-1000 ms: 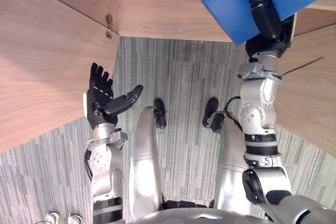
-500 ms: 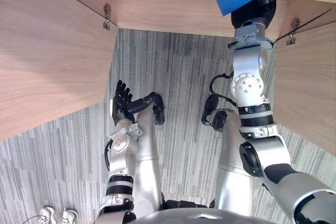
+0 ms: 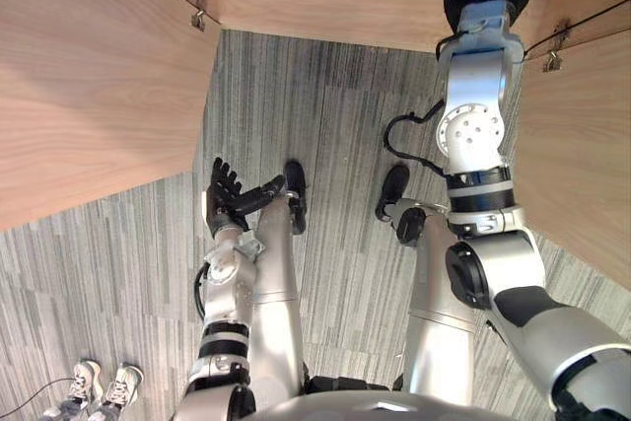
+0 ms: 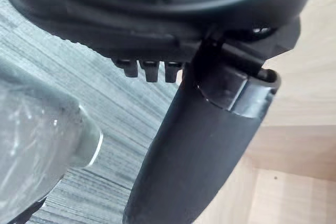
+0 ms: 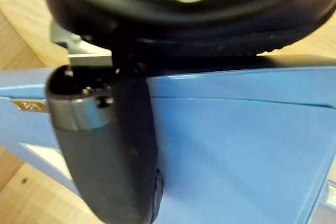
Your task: Walk over to the cabinet, pick up the folder, carry it to the office cabinet, place the folder inside the office cabinet, then close the office cabinet door
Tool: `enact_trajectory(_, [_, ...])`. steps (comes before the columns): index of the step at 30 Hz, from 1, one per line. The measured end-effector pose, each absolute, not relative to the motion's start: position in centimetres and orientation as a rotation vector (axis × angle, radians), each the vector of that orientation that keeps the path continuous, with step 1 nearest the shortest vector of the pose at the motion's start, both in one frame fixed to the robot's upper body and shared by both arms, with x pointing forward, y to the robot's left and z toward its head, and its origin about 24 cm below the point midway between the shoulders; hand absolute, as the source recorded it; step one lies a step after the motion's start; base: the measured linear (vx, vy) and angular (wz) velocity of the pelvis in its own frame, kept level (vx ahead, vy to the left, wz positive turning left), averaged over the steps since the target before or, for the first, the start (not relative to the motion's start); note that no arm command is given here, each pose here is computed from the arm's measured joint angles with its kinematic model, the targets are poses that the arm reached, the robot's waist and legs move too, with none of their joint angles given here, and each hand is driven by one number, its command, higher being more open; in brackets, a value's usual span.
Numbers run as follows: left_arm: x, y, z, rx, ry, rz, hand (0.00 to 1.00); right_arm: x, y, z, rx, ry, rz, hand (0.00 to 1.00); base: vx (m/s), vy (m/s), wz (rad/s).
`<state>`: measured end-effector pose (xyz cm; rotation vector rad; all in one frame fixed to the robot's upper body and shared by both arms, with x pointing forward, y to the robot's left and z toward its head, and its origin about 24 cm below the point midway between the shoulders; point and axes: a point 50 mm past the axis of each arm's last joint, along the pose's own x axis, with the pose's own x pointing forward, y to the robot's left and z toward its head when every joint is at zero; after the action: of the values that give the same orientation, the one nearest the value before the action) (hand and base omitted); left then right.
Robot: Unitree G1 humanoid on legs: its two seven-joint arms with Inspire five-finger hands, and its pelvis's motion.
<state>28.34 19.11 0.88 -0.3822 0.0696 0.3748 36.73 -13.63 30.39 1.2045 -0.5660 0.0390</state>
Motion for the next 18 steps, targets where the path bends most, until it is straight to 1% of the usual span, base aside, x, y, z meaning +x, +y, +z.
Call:
enact_trajectory(13, [27.8,20.4,-0.7,-0.386,0.133,0.429,1.0,36.7,-14.2,30.6,1.244,-0.569,-0.002,0.0,0.02,0.037,0.04])
enact_trajectory(16, [27.7,20.5,-0.7,-0.382,0.133,0.43,1.0,36.2,-14.7,30.9,1.262,-0.616,-0.005,0.0,0.02,0.057,-0.01])
enact_trajectory(18, [27.6,20.5,-0.8,-0.381,0.139,0.432,1.0,35.0,-15.4,31.3,1.286,-0.686,0.009,0.0,0.03,0.067,-0.06])
